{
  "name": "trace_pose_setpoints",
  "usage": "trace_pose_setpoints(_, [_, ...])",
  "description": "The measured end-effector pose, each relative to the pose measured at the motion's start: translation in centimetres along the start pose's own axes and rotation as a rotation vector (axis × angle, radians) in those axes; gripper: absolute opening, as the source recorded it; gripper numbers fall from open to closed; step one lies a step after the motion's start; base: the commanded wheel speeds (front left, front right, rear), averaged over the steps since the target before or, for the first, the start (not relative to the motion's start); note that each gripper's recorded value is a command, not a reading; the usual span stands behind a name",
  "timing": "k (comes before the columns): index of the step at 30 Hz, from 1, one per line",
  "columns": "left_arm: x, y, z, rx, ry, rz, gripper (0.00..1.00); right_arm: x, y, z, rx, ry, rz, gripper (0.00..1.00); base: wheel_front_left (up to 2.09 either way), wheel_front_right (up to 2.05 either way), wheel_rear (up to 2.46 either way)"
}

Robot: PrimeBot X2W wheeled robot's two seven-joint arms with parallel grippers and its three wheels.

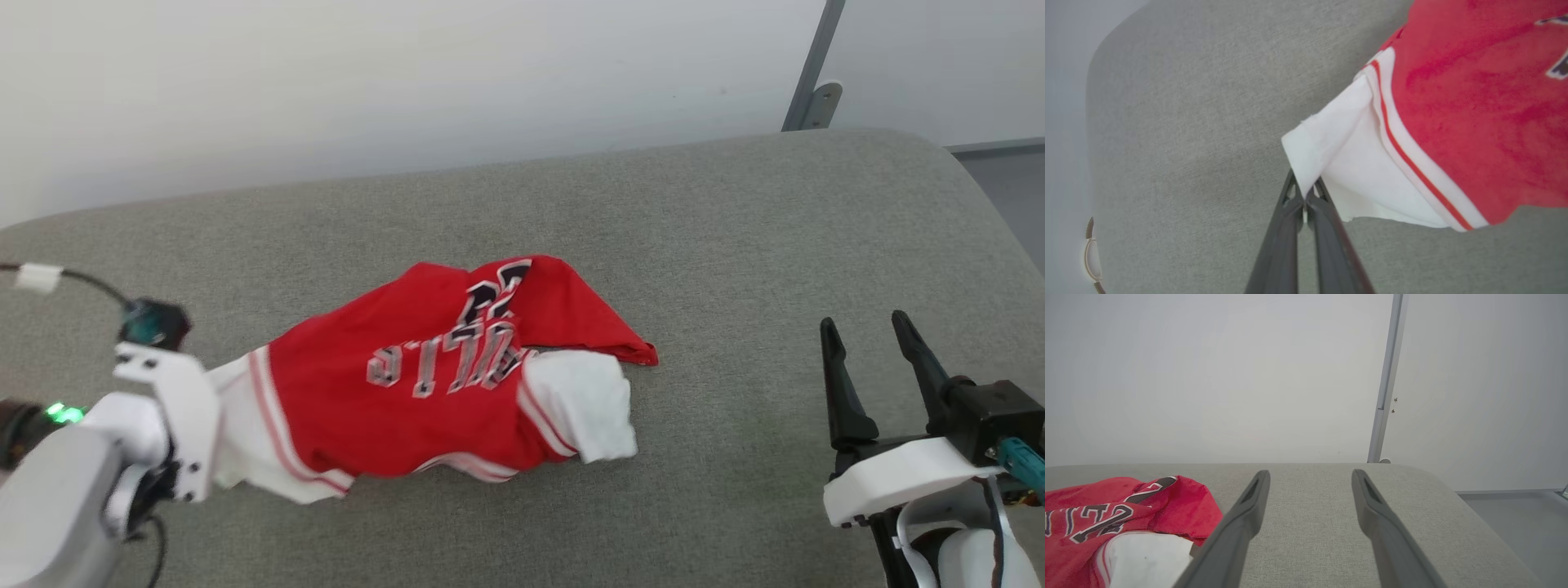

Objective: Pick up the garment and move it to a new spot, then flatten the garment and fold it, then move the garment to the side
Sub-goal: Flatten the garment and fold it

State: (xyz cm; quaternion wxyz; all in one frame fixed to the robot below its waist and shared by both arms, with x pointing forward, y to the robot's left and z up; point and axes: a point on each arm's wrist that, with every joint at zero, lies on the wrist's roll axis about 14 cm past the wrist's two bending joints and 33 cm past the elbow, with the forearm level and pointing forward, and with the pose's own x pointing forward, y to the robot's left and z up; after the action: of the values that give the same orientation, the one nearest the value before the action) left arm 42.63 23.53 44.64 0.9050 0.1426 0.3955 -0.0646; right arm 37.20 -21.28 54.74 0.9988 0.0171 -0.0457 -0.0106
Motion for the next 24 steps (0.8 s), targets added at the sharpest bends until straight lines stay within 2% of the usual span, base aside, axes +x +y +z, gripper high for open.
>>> trace_pose_setpoints(4, [-0.3, 2.0, -3.3, -0.059, 0.080, 0.037, 0.00, 0.1, 0.3, -0.2, 0.004, 0.007, 0.009, 1.00, 0.00, 0.00, 0.00])
trace_pose_setpoints(6, [-0.3, 2.1, -4.2, -0.073, 0.100, 0.037, 0.00, 0.1, 0.4, -0.3, 0.005, 0.011, 0.011, 1.00, 0.00, 0.00, 0.00])
trace_pose_setpoints(10, [0.1, 2.1, -6.1, -0.166, 0.141, 0.021, 0.00, 0.5, 0.8, -0.7, 0.013, 0.020, 0.023, 1.00, 0.00, 0.00, 0.00])
trace_pose_setpoints(11, [0.1, 2.0, -6.0, -0.180, 0.137, 0.017, 0.14, 0.7, 0.9, -0.7, 0.014, 0.019, 0.026, 1.00, 0.00, 0.00, 0.00])
trace_pose_setpoints(12, [0.2, 2.0, -6.0, -0.179, 0.135, 0.015, 0.44, 0.8, 1.0, -0.6, 0.017, 0.018, 0.028, 1.00, 0.00, 0.00, 0.00])
trace_pose_setpoints(13, [0.2, 2.0, -5.6, -0.183, 0.125, 0.011, 0.84, 0.9, 1.0, -0.6, 0.019, 0.017, 0.029, 1.00, 0.00, 0.00, 0.00])
trace_pose_setpoints(14, [0.1, 2.0, -5.1, -0.193, 0.110, 0.007, 1.00, 0.9, 1.1, -0.7, 0.020, 0.018, 0.032, 1.00, 0.00, 0.00, 0.00])
trace_pose_setpoints(19, [-0.4, 1.7, -3.0, -0.189, 0.052, -0.014, 1.00, 1.2, 2.1, -1.1, 0.031, 0.031, 0.062, 1.00, 0.00, 0.00, 0.00])
trace_pose_setpoints(24, [-1.2, 1.6, 0.2, -0.201, -0.108, -0.013, 1.00, 1.7, 4.6, -1.9, 0.048, 0.065, 0.139, 1.00, 0.00, 0.00, 0.00])
